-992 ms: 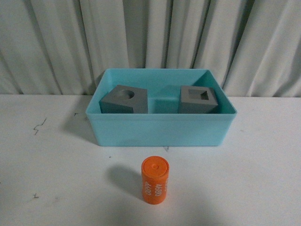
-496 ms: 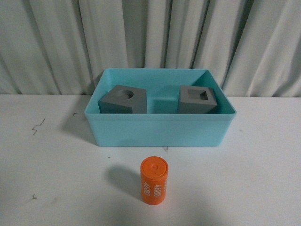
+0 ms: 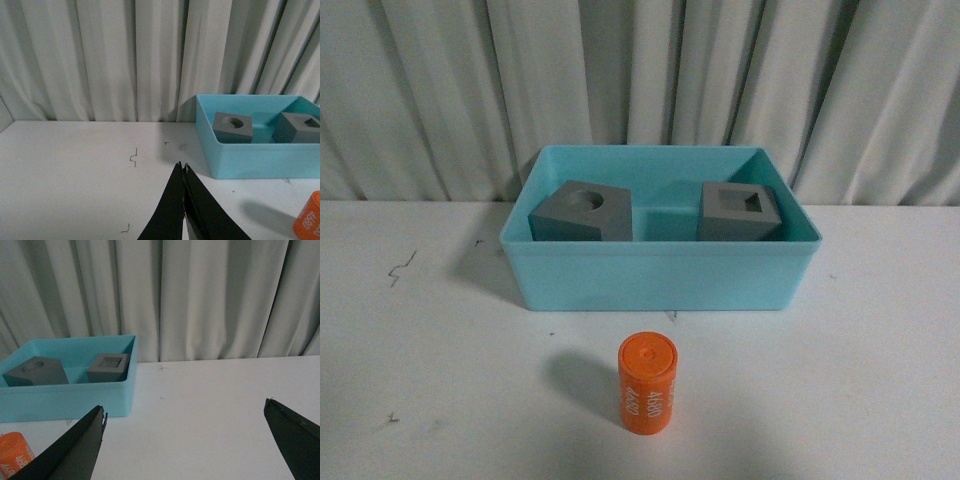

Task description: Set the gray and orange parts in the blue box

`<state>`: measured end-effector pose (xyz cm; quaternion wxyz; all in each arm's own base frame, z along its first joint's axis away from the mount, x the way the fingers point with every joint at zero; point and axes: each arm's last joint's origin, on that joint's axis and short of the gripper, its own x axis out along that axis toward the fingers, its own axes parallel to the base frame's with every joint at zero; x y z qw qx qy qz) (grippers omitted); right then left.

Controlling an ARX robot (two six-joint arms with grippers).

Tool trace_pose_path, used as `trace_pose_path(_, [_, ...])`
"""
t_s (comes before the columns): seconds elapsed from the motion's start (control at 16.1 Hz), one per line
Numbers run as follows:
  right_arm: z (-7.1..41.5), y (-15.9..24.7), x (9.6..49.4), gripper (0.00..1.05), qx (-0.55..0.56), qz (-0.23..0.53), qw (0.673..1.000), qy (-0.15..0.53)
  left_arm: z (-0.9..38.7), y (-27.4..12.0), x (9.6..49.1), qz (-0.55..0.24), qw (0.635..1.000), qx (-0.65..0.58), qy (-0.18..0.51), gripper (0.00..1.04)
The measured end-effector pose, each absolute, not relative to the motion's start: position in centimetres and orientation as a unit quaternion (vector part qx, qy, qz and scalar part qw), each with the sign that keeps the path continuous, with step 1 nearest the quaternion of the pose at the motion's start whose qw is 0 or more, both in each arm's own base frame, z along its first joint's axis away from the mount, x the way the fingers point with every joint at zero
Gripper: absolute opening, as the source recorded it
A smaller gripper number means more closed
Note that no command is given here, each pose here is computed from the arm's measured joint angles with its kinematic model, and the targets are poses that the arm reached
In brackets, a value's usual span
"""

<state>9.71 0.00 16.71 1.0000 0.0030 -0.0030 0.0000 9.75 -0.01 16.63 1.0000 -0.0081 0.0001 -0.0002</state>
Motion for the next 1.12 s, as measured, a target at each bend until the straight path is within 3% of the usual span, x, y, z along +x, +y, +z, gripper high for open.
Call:
trace_pose_path(0.37, [16.7, 0.0, 9.7, 0.98, 0.003, 0.0, 1.0, -0.003, 16.6, 0.0, 9.7, 0.0, 1.0, -0.008, 0.0, 0.02])
trace_pose_path(0.56, [16.7, 0.0, 9.7, 0.98, 0.003, 0.0, 1.0, -0.003, 16.6, 0.0, 9.7, 0.0, 1.0, -0.008, 0.0, 0.3])
trace_pose_path(0.87, [16.7, 0.0, 9.7, 0.98, 0.003, 0.0, 1.0, -0.003, 16.6, 0.0, 9.7, 0.0, 1.0, -0.008, 0.0, 0.92])
trace_pose_path(0.93, [16.7, 0.0, 9.7, 0.98, 0.003, 0.0, 1.0, -0.003, 16.6, 0.0, 9.7, 0.0, 1.0, -0.008, 0.0, 1.0])
trace_pose_path(0.99, [16.5, -0.1, 9.6, 0.98, 0.021, -0.003, 0.997, 0.072, 16.6, 0.0, 9.7, 0.0, 1.0, -0.008, 0.0, 0.97])
trace_pose_path(1.05, [17.1, -1.4, 10.8, 0.98, 0.059, -0.026, 0.98, 0.189, 16.6, 0.0, 9.7, -0.001, 1.0, -0.007, 0.0, 0.98])
trace_pose_path(1.12, [18.6, -3.3, 12.5, 0.98, 0.08, -0.05, 0.977, 0.192, 16.6, 0.0, 9.7, 0.0, 1.0, -0.008, 0.0, 0.98])
